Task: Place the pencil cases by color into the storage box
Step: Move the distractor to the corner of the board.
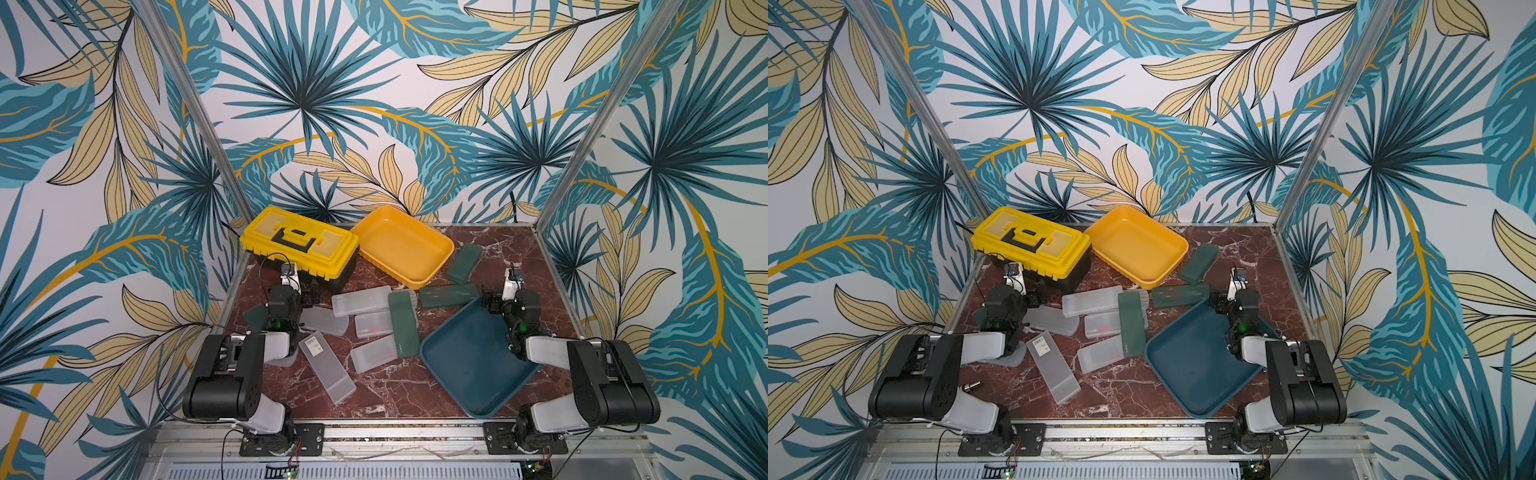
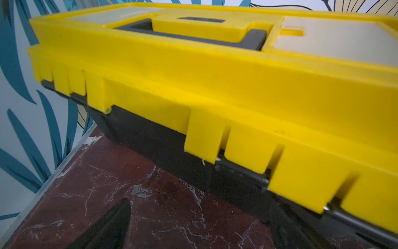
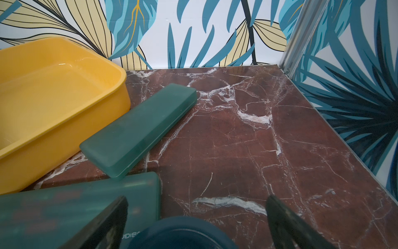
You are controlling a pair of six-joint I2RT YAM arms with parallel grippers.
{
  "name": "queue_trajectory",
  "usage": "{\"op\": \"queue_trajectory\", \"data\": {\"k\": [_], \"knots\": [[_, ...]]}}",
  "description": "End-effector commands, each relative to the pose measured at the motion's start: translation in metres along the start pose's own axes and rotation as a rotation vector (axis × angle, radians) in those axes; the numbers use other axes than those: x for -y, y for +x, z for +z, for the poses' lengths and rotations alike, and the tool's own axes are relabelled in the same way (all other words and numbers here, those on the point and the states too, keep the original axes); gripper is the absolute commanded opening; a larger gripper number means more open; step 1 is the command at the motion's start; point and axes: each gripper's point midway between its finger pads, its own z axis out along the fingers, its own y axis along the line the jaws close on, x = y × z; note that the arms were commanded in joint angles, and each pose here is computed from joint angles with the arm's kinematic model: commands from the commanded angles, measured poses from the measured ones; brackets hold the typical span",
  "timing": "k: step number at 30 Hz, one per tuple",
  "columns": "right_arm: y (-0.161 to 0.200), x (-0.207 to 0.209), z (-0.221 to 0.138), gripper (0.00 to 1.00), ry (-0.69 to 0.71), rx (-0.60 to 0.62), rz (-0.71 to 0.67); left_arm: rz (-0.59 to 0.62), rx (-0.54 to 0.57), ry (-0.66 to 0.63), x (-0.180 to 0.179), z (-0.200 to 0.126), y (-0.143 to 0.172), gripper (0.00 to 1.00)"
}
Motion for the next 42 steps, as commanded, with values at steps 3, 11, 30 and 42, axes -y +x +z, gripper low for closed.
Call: {"op": "queue_trajectory", "data": {"k": [3,11,30,42], "knots": [[0.0001,0.0013,0.0011,0.99,0.0,-0.008,0.001,0.012,-0.008,-0.006,-0.0009,-0.002,0.0076,0.99],[0.0,0.001,0.0009,0.99,0.0,-0.007,-0.002,0.011,-0.013,-0.004,-0.0008,-0.0017,0.0081,0.99],[0.0005,0.0014,0.0,0.99,0.0,-0.007,-0.003,0.009,-0.014,-0.001,-0.0012,-0.0016,0.0082,0.99],[-0.002,0.0056,-0.0022,0.99,0.024,0.006,0.005,0.005,-0.002,-0.022,-0.004,-0.0023,0.0038,0.96]]}}
